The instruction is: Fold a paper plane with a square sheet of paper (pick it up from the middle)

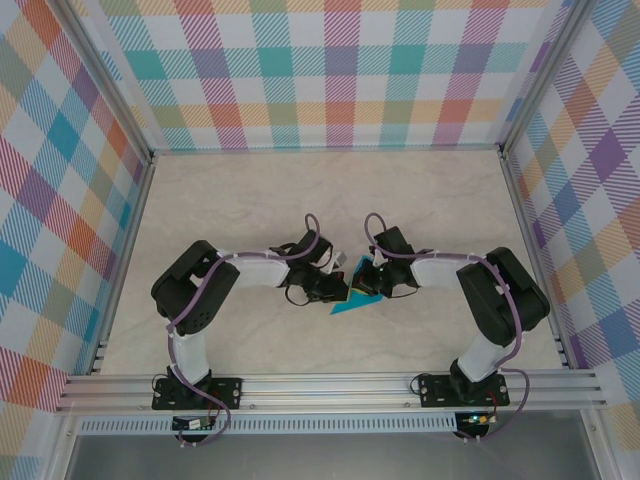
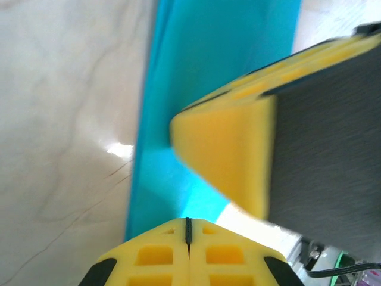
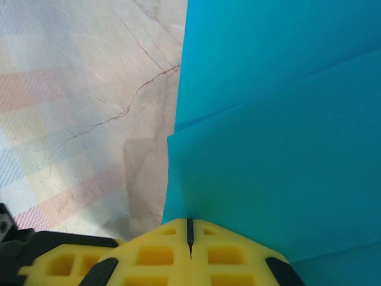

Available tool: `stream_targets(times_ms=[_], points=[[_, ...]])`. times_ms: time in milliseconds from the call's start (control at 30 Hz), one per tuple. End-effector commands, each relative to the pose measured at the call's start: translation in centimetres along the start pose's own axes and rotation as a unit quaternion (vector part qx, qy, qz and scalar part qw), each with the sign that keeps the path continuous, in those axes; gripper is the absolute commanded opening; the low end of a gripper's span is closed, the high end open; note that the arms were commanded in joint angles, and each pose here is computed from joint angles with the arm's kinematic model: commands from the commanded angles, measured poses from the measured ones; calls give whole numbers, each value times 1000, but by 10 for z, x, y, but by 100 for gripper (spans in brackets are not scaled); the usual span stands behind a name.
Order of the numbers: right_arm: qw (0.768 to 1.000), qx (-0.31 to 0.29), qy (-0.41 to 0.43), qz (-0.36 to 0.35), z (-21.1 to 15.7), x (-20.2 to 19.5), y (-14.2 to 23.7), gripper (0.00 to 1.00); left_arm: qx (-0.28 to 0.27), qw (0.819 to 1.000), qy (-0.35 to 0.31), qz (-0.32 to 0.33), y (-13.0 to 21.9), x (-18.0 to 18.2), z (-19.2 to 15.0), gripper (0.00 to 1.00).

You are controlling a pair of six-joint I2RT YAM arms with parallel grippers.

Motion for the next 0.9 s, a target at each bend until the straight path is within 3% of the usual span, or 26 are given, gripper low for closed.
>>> stream_targets(times_ms=[0, 567, 700, 867], points=[[996, 26, -32, -75, -13, -33, -11, 0, 10, 1000, 0, 19, 3, 18, -12, 0], [994, 30, -28, -100, -11, -36, -10, 0, 56, 995, 7, 78, 32, 46, -75, 0], [996, 29, -23, -86, -8, -27, -7, 0, 39, 995, -7, 89, 42, 36, -66, 0], [999, 8, -2, -30, 4, 13, 12, 0, -46, 995, -31, 88, 61, 2, -24, 2]])
Point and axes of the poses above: each hand's point on the last joint's axis, 136 mm out from that joint toward the fingers, its own y axis back along the fingers, its own x axis along the line the jaws close on, z = x × y, the point moved 5 cm from there along y, back along the fingers
